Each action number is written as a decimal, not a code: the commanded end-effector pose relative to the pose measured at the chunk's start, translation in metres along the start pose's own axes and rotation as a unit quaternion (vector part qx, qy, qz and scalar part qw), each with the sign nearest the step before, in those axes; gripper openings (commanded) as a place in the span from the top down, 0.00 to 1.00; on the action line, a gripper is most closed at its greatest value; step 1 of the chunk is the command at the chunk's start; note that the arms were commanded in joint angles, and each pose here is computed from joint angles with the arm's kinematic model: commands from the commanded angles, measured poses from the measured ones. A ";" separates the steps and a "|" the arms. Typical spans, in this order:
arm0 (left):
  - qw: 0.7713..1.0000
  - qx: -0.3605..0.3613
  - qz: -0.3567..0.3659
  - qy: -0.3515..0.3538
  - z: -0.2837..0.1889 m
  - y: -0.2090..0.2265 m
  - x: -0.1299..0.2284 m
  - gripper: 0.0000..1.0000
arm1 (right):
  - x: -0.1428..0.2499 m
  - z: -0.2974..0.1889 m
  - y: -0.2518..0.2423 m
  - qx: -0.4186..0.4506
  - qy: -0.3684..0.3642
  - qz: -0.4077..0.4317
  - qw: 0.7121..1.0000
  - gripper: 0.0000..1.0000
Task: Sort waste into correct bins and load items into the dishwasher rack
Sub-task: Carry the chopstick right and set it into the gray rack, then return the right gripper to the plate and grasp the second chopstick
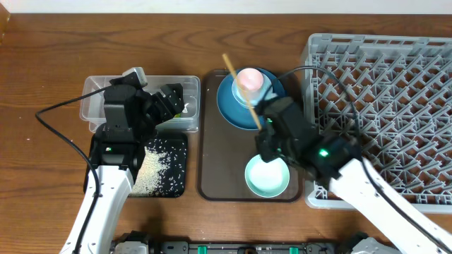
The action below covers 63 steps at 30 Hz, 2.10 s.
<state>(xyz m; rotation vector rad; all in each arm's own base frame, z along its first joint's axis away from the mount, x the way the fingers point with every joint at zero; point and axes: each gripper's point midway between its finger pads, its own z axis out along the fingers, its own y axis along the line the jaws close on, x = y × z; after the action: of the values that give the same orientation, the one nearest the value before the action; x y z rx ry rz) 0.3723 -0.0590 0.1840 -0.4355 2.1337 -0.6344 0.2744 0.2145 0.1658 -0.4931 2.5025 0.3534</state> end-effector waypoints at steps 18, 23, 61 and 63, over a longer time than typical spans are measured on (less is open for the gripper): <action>1.000 -0.001 0.007 -0.004 -0.002 0.000 -0.002 0.11 | 0.042 -0.050 -0.144 0.203 0.058 0.163 0.964 0.99; 1.000 -0.001 0.007 -0.004 -0.002 0.000 -0.002 0.11 | 0.049 -0.040 -0.145 0.205 0.087 0.147 0.964 0.99; 1.000 -0.001 0.008 -0.004 -0.002 0.000 -0.002 0.11 | 0.072 -0.004 -0.149 0.209 0.166 0.151 0.952 0.84; 1.000 -0.001 0.008 -0.004 -0.002 0.000 -0.002 0.11 | 0.070 -0.002 -0.145 0.196 0.164 0.158 0.954 0.84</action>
<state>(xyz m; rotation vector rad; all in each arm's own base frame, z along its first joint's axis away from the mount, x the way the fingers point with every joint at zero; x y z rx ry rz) 0.3723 -0.0590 0.1839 -0.4356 2.1341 -0.6344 0.2765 0.0605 0.1049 -0.0133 2.8806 -0.1729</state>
